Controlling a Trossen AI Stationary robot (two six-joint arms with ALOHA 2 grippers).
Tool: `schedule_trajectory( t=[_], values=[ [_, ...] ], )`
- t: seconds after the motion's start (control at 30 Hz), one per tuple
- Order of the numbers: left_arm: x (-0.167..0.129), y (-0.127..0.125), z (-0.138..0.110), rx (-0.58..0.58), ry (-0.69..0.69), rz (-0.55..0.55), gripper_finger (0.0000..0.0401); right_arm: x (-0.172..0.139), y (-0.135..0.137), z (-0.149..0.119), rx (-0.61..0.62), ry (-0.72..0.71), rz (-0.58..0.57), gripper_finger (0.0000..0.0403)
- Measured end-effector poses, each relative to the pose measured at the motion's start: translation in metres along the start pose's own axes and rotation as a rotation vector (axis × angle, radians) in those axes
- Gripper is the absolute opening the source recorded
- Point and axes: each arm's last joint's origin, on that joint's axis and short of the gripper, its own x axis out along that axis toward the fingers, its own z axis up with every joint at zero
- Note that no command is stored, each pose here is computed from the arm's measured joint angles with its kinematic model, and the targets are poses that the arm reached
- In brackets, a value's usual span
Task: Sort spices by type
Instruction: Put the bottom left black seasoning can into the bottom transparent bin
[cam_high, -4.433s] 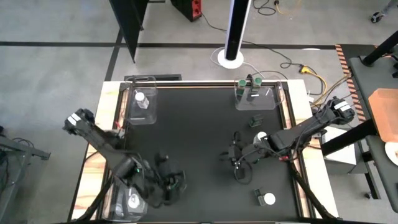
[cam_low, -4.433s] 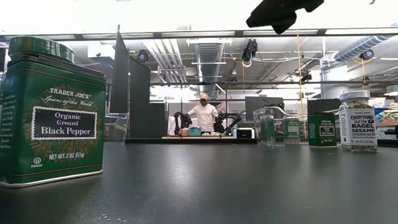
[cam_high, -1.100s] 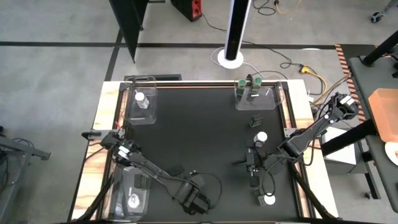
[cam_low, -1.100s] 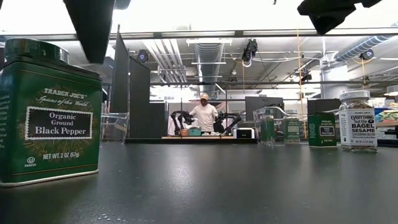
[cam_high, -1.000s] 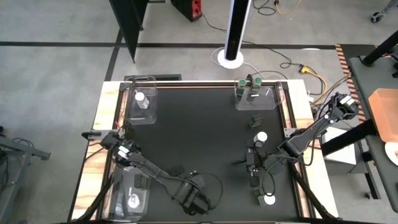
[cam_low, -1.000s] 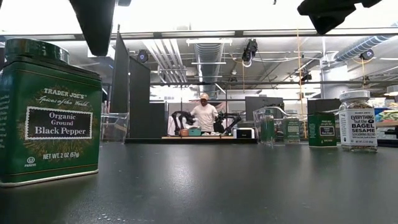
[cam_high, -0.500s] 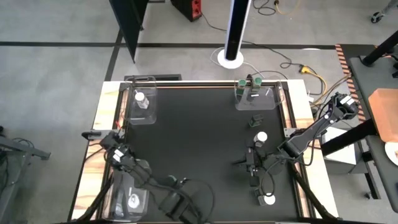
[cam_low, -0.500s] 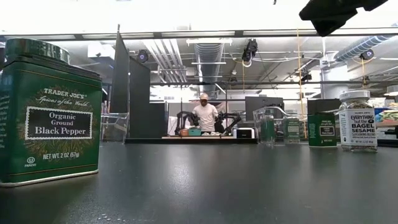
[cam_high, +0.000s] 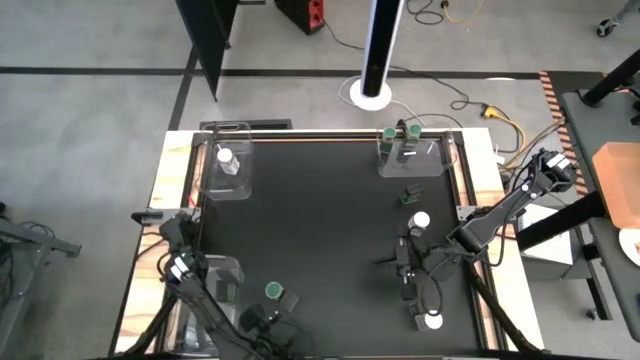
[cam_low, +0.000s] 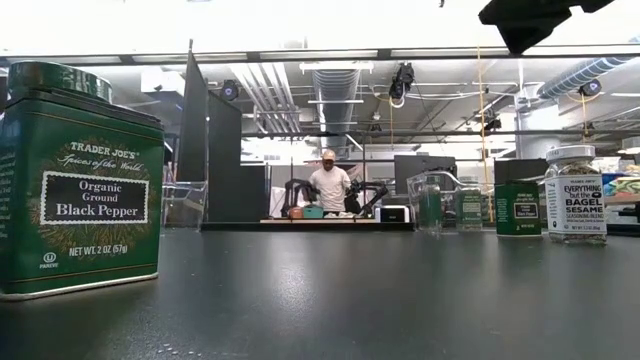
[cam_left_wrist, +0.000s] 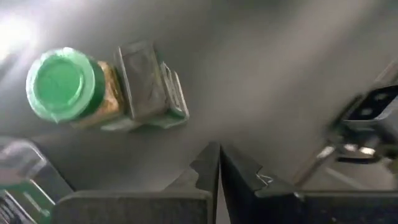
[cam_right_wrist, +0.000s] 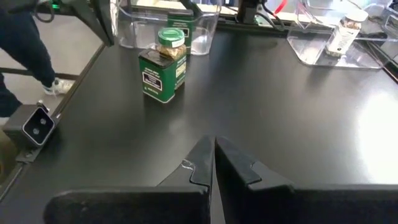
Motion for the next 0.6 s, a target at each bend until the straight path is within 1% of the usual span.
schedule_trajectory(
  t=[0.17,0.27,0.3,0.37,0.47,0.6],
  values=[
    [0.012,0.0,-0.003,0.033,0.007,0.04,0.0,0.0,0.0,0.001,0.004,-0.005,0.001,0.0009],
    [0.009,0.0,-0.013,0.109,-0.017,0.037,0.0013,0.0,0.0,0.001,0.012,-0.005,0.001,0.0009],
    [0.008,0.001,-0.019,0.131,-0.04,0.035,0.0022,0.0,0.0,0.001,0.012,-0.005,0.001,0.0009],
    [0.006,0.002,-0.029,0.14,-0.09,0.032,0.0042,0.0,0.0,0.001,0.011,-0.005,0.001,0.0009],
    [0.002,0.003,-0.04,0.12,-0.165,0.016,0.0082,0.0,0.0,0.001,0.012,-0.005,0.001,0.0009],
    [0.006,0.006,-0.051,0.089,-0.266,0.018,0.0141,0.0,0.0,0.001,0.011,-0.005,0.001,0.0009]
  ],
)
